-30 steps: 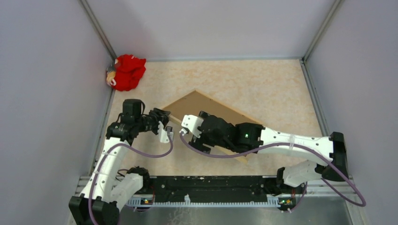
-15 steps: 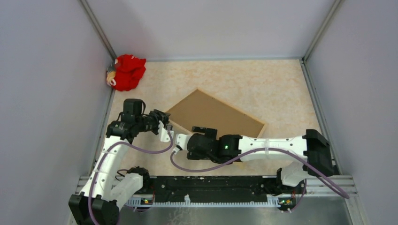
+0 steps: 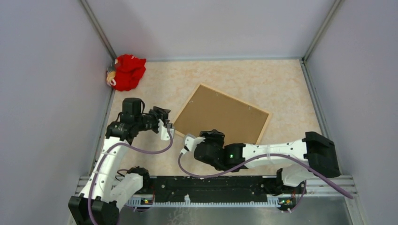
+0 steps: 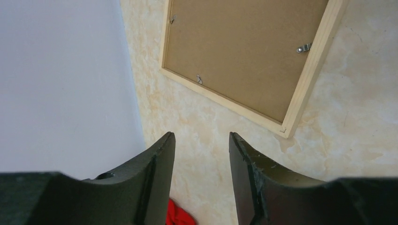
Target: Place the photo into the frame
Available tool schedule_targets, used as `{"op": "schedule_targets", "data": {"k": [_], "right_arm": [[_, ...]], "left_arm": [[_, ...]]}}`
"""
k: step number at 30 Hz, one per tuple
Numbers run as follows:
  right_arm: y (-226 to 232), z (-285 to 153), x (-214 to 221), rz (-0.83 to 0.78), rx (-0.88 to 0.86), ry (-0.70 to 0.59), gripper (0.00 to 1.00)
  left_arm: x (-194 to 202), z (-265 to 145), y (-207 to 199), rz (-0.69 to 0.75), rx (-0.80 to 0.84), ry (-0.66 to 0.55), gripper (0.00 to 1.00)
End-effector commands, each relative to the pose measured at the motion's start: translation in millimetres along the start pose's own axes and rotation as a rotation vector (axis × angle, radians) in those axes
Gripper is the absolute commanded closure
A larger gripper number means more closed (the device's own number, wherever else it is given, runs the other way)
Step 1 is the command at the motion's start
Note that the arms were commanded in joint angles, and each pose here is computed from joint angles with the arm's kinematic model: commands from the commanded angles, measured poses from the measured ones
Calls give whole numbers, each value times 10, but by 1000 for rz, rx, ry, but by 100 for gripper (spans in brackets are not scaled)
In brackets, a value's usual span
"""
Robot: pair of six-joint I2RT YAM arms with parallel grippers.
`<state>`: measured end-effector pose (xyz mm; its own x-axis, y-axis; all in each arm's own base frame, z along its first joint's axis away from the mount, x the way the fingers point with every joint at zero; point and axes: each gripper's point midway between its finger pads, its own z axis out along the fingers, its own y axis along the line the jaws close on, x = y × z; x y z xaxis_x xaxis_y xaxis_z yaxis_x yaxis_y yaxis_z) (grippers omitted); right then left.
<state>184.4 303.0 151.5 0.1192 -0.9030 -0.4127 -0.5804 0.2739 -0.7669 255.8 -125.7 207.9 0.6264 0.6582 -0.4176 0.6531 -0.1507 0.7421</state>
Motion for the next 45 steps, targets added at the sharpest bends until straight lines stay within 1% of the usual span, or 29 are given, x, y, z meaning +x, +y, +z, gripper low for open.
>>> {"op": "schedule_targets", "data": {"k": [1, 2, 4, 5, 6, 7, 8, 9, 12, 16, 21, 25, 33, 35, 37, 41, 42, 45], "right_arm": [[-46, -80, -119, 184, -11, -78, 40], [43, -58, -106, 234, -64, -86, 35], [222, 4, -78, 365, -220, -93, 32], [345, 14, -89, 421, -325, -106, 33], [448, 28, -82, 463, -406, -110, 35], [482, 55, -73, 489, -440, -107, 37], [510, 88, -56, 501, -467, -99, 39], [539, 125, -37, 512, -501, -88, 40], [613, 254, 18, 544, -581, -53, 46], [757, 364, 8, 562, -667, -38, 49], [912, 430, -23, 569, -715, -40, 50], [989, 513, 44, 568, -704, -13, 50], [944, 686, 181, 534, -607, 29, 63], [917, 702, 176, 536, -590, 26, 69], [896, 706, 159, 540, -584, 16, 76], [841, 693, 106, 550, -573, 0, 98], [822, 690, 98, 554, -570, 0, 100], [694, 635, -41, 577, -568, -33, 100]], "left_arm": [[-66, 17, -30, 33, -6, -33, 38], [-61, 45, -131, 43, 16, -41, 32], [-47, 130, -320, 57, 40, -65, 18], [-34, 180, -424, 53, 55, -73, 13], [-11, 227, -529, 64, 81, -74, 11], [24, 268, -642, 70, 114, -67, 8], [74, 300, -746, 71, 144, -51, 2], [103, 321, -812, 78, 158, -45, 1], [178, 355, -863, 129, 144, -20, 1], [222, 387, -939, 224, 139, -10, 1], [241, 430, -959, 237, 157, -22, 1], [267, 485, -988, 249, 176, -36, 1], [257, 575, -969, 363, 99, -59, 1], [265, 601, -987, 398, 94, -63, 1], [261, 624, -976, 416, 77, -71, 1], [236, 678, -979, 439, 51, -100, 1], [245, 696, -1008, 448, 55, -103, 1], [244, 743, -1026, 497, 28, -114, 1]]}}
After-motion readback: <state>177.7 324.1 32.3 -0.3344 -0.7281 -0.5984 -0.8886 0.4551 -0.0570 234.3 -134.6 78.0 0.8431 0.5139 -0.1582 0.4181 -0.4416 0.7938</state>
